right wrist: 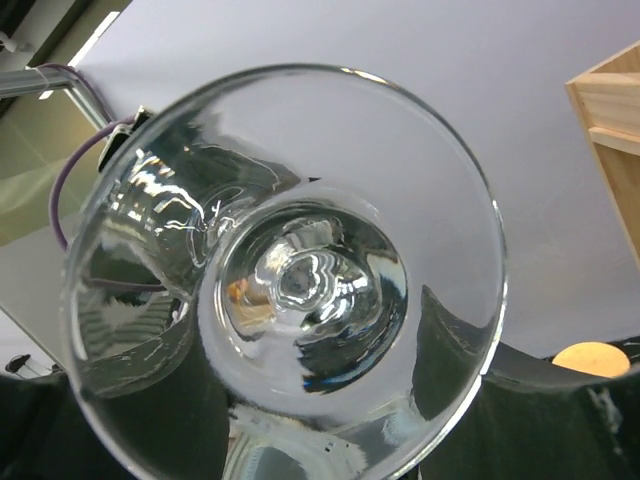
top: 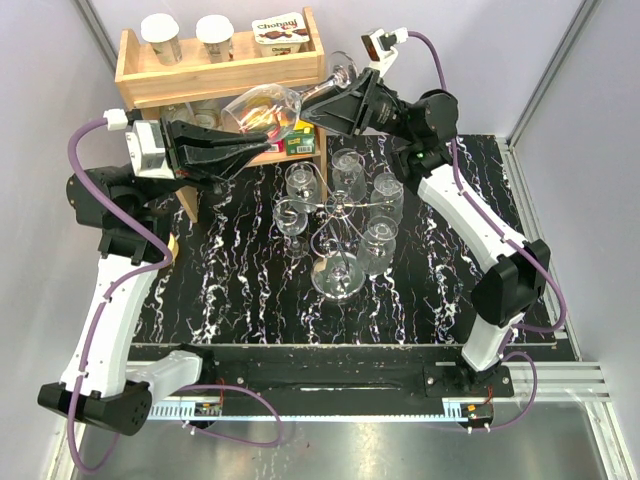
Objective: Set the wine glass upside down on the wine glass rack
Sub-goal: Adjust the wine glass.
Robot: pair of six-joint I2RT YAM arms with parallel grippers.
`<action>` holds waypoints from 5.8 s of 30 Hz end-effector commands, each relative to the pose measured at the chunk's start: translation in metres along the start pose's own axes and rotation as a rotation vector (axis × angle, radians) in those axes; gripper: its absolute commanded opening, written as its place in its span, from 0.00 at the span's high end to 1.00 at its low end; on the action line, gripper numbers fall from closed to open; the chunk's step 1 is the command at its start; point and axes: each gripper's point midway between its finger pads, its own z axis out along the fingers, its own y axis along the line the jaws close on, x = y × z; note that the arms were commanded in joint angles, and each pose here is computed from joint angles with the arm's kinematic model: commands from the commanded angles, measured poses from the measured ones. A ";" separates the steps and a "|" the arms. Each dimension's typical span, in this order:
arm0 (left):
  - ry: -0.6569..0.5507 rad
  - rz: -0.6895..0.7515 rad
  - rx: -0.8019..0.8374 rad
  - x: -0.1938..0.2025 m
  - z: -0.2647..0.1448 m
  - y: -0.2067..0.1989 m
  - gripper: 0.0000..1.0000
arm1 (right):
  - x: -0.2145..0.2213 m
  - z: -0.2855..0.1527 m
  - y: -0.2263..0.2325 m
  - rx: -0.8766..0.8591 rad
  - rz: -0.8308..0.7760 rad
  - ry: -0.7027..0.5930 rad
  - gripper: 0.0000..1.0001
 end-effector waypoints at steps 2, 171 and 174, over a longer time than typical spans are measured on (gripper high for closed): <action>0.047 -0.062 0.040 0.024 -0.001 -0.005 1.00 | -0.013 0.002 0.076 -0.192 -0.106 -0.024 0.36; 0.472 0.281 0.025 0.054 0.016 0.012 0.14 | 0.035 -0.046 0.040 0.200 -0.515 0.365 1.00; 0.510 0.373 0.031 0.061 0.025 0.010 0.18 | 0.038 -0.046 0.035 0.204 -0.497 0.368 1.00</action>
